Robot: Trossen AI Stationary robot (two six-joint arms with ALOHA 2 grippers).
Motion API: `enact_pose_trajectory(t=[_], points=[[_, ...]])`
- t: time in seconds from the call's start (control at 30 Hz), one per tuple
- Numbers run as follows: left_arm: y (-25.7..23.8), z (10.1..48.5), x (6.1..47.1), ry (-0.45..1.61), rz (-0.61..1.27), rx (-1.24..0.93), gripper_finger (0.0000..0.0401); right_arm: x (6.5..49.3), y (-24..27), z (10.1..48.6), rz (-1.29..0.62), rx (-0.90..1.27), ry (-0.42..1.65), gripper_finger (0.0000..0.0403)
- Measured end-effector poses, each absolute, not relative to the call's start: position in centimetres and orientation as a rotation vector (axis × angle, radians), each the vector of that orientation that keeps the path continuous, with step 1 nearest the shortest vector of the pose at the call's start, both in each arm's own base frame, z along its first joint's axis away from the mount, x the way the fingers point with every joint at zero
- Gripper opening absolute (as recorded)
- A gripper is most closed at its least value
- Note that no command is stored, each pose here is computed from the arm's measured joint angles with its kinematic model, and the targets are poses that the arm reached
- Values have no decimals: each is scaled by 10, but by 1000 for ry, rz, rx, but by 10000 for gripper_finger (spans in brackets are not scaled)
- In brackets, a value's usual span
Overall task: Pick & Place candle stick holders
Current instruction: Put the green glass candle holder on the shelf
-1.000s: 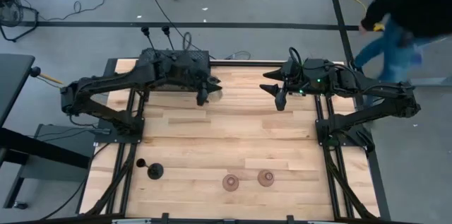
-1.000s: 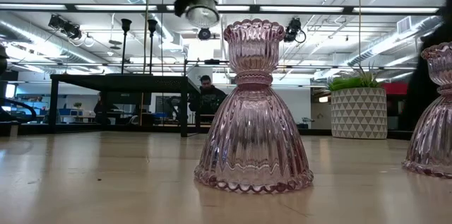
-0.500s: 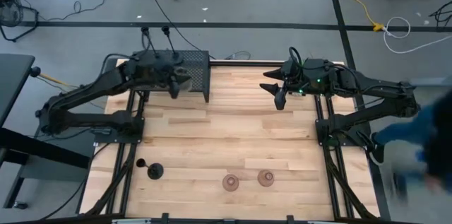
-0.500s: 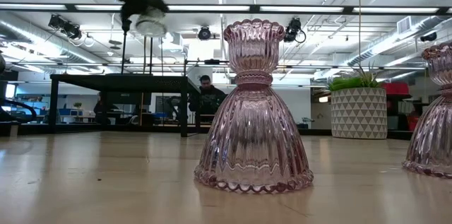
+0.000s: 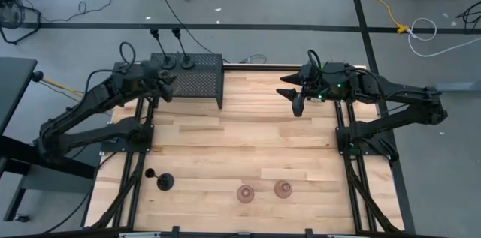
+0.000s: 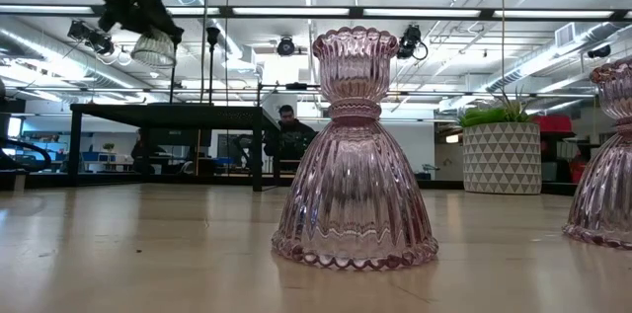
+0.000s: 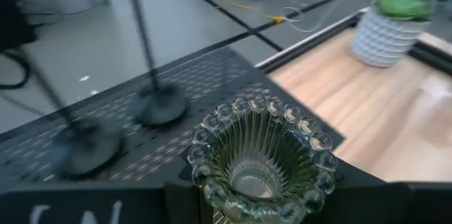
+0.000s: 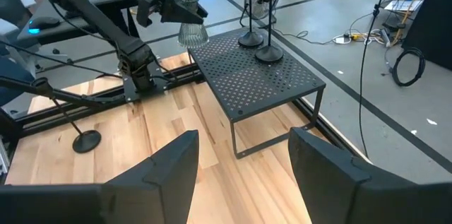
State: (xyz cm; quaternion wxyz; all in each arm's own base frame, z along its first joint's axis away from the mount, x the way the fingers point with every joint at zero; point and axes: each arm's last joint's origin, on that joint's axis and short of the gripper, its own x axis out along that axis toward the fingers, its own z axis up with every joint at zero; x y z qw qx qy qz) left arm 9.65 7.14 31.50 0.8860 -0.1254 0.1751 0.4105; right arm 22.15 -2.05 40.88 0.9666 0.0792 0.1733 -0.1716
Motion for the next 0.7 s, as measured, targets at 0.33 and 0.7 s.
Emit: enact_pose_trajectory(t=[0.33, 0.7], points=[[71, 300, 82, 385, 1015, -282, 126, 222, -21, 409, -347, 160, 351, 220], [77, 277, 84, 417, 1109, -294, 126, 222, -21, 409, -347, 160, 350, 220]])
